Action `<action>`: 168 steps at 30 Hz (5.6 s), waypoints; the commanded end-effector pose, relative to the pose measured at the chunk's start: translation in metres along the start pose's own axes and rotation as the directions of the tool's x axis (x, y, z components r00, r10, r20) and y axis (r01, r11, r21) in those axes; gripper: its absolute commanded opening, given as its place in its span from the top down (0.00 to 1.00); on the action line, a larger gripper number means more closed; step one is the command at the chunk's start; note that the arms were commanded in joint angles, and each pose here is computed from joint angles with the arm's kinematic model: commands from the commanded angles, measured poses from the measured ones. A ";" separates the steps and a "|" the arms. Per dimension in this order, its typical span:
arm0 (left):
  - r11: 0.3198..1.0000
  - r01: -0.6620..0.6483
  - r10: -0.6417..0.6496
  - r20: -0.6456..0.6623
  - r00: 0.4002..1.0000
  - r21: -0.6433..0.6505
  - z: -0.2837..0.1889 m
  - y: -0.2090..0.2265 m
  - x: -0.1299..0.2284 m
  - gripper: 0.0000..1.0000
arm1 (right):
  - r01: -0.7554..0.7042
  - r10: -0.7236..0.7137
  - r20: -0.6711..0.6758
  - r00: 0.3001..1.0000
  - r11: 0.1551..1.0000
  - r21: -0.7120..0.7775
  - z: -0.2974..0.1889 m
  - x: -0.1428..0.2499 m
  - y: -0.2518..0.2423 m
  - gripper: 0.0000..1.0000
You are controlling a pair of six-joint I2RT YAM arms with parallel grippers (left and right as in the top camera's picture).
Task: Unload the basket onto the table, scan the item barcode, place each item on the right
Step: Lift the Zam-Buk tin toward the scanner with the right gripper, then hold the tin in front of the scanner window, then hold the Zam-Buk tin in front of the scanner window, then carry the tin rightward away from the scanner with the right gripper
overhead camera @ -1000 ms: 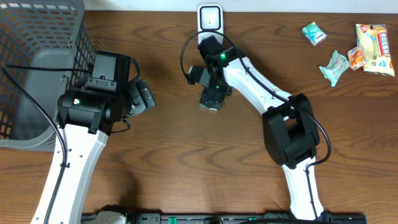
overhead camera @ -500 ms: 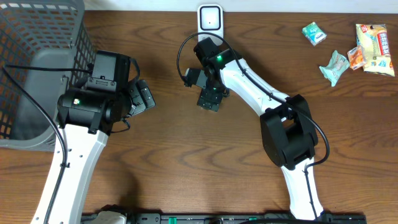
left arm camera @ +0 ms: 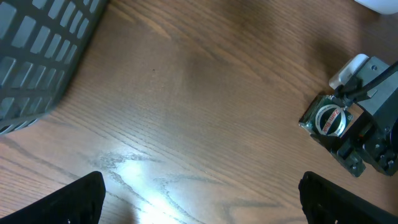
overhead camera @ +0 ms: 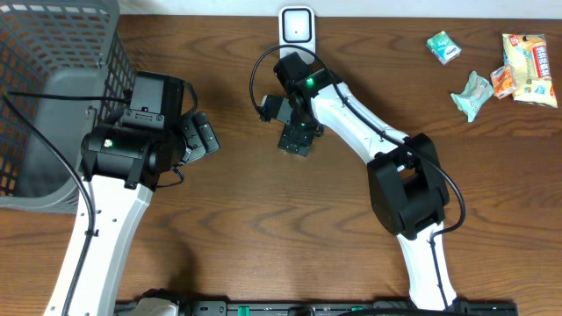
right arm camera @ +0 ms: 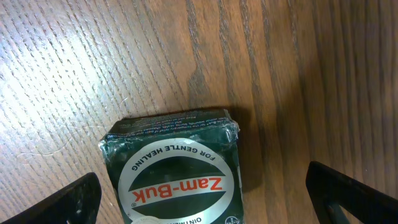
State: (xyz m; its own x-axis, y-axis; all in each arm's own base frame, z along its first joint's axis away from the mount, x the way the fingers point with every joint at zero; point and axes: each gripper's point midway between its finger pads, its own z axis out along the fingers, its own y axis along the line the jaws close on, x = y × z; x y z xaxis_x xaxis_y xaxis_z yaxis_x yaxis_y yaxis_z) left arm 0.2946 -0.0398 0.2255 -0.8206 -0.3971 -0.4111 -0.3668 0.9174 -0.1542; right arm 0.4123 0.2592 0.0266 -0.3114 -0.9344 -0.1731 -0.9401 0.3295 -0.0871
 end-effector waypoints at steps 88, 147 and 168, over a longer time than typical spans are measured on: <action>1.000 0.005 -0.005 0.009 1.000 -0.008 -0.002 0.003 -0.002 0.03 | -0.009 0.007 -0.035 0.999 0.997 -0.079 0.031 0.026 0.019 0.02; 1.000 0.005 -0.005 0.009 1.000 -0.008 -0.002 0.003 -0.002 0.02 | -0.320 0.318 -0.032 0.947 0.942 -0.106 0.039 0.015 0.034 0.30; 1.000 0.005 -0.005 0.009 1.000 -0.008 -0.002 0.003 -0.002 0.02 | -0.553 0.548 -0.077 0.833 0.827 -0.102 0.037 0.016 0.039 0.36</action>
State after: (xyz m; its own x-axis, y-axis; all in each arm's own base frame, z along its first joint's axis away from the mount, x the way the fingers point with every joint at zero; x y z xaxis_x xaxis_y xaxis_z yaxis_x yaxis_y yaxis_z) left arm 0.2946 -0.0398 0.2255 -0.8206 -0.3971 -0.4111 -0.3668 0.9174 -0.1542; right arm 0.3962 0.2630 0.0022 -0.7259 -0.6598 -0.1942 -0.6807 0.7296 0.0654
